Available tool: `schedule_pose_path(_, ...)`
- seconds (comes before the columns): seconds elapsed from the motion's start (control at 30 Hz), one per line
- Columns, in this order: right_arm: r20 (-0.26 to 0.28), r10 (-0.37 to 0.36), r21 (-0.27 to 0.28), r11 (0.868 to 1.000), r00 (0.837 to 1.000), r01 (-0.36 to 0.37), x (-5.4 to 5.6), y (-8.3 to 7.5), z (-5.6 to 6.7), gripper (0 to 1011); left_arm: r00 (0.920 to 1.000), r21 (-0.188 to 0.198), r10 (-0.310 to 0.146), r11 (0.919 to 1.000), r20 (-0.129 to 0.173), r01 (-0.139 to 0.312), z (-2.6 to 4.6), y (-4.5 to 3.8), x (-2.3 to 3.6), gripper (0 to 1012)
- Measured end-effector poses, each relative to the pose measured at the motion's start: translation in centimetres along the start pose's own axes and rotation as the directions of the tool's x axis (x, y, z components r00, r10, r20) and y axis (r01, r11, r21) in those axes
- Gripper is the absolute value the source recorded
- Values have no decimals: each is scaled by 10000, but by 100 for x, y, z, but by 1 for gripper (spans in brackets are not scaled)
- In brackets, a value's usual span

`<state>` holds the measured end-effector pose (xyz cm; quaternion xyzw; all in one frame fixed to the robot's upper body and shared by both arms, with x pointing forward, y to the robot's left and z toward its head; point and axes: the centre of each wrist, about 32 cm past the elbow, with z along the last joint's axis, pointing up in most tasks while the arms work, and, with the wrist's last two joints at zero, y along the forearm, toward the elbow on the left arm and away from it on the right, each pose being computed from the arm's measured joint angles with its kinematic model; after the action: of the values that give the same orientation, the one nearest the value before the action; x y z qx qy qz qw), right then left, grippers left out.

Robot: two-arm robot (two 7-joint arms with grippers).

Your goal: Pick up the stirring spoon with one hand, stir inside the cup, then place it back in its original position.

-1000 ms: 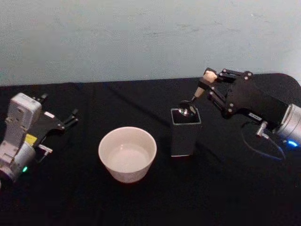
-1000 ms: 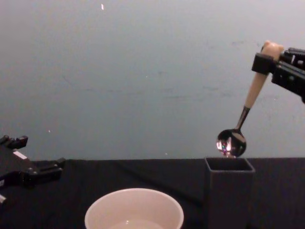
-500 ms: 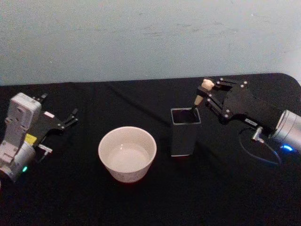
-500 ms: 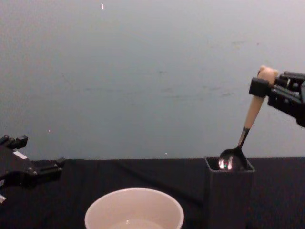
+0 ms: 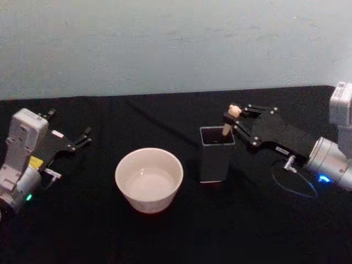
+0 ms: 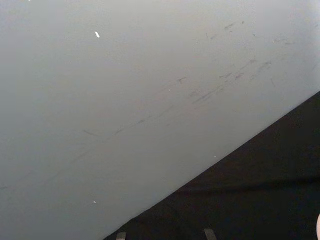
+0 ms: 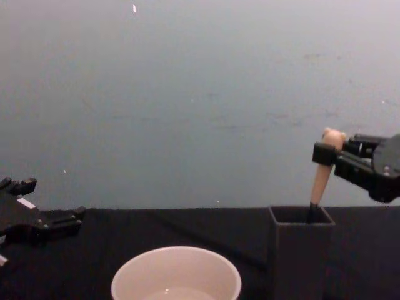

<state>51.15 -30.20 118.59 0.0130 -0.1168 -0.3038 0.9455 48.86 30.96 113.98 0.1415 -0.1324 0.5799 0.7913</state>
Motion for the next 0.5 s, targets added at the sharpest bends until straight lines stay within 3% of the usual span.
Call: schedule_pose_path(0.5,-919,-426,-567,9977,9949,375,-48,64,-215,212,10000,0,0,10000,0,0,0,0,0,1001)
